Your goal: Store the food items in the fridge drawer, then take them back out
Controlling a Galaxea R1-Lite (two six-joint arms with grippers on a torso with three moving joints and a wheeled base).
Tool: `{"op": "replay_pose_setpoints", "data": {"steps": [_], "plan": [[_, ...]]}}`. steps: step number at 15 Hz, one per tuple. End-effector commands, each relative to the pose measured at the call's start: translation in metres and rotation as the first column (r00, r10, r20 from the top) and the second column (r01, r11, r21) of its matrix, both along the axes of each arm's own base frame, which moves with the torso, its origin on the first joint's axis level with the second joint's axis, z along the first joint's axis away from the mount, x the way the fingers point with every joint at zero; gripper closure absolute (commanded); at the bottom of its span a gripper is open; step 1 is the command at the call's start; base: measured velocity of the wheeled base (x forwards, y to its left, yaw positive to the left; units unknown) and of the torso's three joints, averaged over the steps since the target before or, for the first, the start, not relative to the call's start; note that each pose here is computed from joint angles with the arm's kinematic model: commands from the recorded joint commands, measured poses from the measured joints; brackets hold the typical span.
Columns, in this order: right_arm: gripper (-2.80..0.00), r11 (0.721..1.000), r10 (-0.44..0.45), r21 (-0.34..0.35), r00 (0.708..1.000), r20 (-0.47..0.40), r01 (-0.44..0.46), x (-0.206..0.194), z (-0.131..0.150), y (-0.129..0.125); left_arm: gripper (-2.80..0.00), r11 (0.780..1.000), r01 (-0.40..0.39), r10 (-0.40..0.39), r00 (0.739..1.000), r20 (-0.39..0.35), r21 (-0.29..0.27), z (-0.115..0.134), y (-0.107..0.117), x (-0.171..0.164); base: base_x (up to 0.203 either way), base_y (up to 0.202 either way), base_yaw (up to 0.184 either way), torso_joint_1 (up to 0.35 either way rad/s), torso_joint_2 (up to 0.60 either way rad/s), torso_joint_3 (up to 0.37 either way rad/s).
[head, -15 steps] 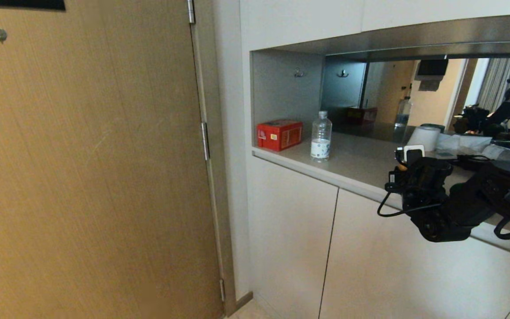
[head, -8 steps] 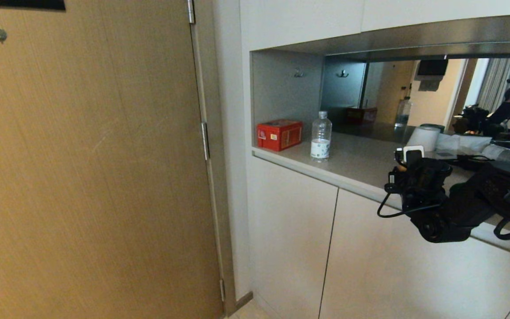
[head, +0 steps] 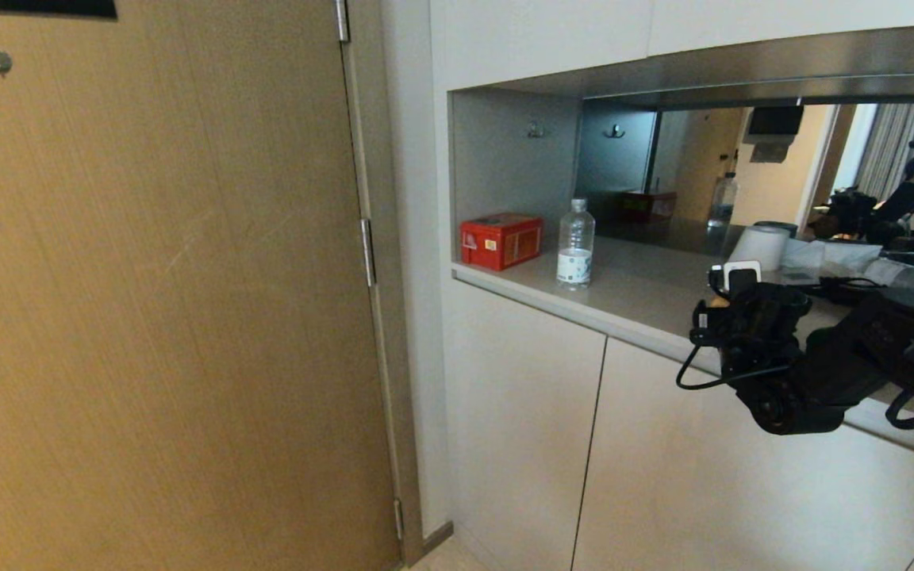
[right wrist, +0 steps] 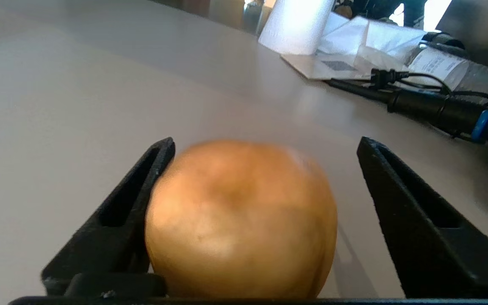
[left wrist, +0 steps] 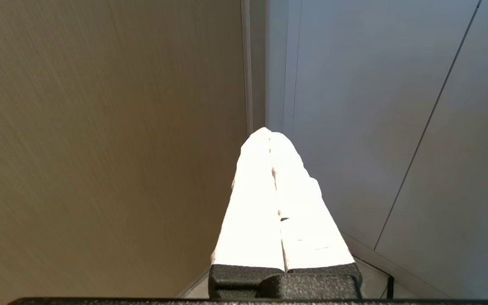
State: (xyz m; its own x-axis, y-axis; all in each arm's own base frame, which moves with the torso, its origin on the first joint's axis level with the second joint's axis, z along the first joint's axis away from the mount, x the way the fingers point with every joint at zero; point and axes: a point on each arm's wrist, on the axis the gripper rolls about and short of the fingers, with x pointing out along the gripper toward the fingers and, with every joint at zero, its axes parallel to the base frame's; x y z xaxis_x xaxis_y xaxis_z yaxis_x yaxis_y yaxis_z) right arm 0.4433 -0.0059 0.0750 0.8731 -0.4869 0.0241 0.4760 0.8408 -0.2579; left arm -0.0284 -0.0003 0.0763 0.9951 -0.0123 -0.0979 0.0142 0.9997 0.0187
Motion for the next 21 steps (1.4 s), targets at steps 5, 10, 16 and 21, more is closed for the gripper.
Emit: {"op": "replay_pose_setpoints", "data": {"steps": [5, 10, 16, 21], "plan": [[-2.80, 1.000, -0.002, -0.002, 0.999, 0.051, 0.002, -0.005, 0.021, 0.000, 0.00, 1.000, 0.000, 0.000, 1.000, 0.001, 0.000, 0.000, 0.000, 0.000, 0.000, 0.000, 0.000, 0.000, 0.00, 0.000], [-2.80, 1.000, -0.002, -0.003, 0.998, 0.064, 0.003, -0.008, 0.029, 0.000, 0.00, 1.000, 0.000, 0.000, 1.000, 0.000, 0.000, 0.000, 0.000, 0.000, 0.000, 0.000, 0.000, 0.000, 0.00, 0.000], [-2.80, 1.000, -0.002, -0.003, 0.997, 0.079, 0.003, -0.010, 0.036, 0.000, 0.00, 1.000, 0.000, 0.000, 1.000, 0.001, 0.000, 0.000, 0.000, 0.000, 0.000, 0.000, 0.000, 0.000, 0.00, 0.000], [-2.80, 1.000, -0.002, -0.003, 0.998, 0.057, 0.003, -0.014, 0.032, 0.000, 0.00, 1.000, 0.000, 0.000, 1.000, 0.001, 0.000, 0.000, 0.000, 0.000, 0.000, 0.000, 0.000, 0.000, 0.00, 0.000]]}}
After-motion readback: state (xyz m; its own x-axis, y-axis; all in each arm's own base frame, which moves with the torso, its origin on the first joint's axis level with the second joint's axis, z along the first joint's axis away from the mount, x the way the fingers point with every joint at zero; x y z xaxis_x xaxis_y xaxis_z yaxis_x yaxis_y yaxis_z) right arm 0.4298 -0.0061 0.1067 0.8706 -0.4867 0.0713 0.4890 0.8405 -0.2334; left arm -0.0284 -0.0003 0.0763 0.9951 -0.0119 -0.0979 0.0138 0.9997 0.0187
